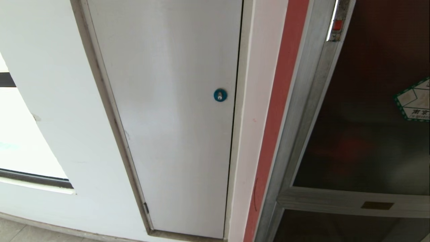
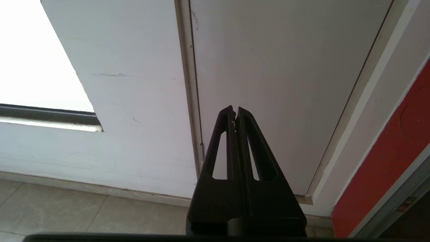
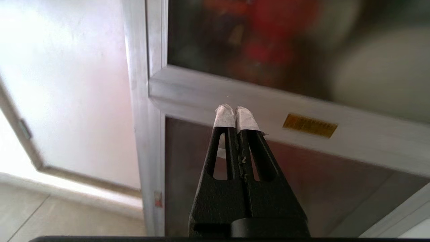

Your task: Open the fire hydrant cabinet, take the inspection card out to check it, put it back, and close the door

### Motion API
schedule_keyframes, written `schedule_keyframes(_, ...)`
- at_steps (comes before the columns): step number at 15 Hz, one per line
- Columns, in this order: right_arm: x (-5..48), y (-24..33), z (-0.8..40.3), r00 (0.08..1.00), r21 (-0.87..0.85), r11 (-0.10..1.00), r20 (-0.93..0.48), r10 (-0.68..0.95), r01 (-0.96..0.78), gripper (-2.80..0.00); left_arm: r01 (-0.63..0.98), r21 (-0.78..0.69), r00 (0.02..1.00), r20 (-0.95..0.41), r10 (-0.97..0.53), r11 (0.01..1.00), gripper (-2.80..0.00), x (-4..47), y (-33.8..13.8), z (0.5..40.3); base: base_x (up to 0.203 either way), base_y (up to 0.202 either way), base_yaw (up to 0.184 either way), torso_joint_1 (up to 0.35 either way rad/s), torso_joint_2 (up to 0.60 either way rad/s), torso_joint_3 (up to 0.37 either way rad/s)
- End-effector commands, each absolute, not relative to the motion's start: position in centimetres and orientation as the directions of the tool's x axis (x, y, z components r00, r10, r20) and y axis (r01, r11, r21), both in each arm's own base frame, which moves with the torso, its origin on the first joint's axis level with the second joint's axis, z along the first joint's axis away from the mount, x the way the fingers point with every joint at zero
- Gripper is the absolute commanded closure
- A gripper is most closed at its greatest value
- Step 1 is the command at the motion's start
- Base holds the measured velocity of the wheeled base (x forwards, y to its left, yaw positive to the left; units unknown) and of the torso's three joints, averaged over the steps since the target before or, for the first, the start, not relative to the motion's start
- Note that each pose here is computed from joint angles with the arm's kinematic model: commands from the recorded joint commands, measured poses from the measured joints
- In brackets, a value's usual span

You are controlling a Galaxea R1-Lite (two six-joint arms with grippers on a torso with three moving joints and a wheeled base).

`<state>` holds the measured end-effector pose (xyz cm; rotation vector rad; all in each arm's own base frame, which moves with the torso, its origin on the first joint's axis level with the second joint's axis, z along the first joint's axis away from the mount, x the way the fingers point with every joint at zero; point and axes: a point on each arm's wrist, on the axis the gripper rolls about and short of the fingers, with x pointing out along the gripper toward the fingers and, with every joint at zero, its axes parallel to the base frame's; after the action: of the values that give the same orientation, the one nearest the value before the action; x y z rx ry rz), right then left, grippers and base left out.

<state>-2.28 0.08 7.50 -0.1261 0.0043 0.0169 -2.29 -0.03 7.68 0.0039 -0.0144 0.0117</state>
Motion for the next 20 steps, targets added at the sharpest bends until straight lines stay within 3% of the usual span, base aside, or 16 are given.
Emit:
schedule_keyframes(1, -2.29, 0.08, 7.41, 1.0, -0.097, 0.995, -0.012, 0.017, -0.018, 0.0, -0.012, 0.003, 1.0, 0.009, 0.012, 1.0, 0.0, -2.24, -0.03, 7.52, 0.0, 0.0, 0.0, 0.0, 0.0, 0.0)
schedule_keyframes(20, -2.3, 0.09, 7.46, 1.0, -0.044, 0.999, -0.009, 0.023, -0.023, 0.0, -0.012, 0.003, 1.0, 0.009, 0.012, 1.0, 0.0, -2.25, -0.03, 7.52, 0.0, 0.0, 0.0, 0.0, 0.0, 0.0)
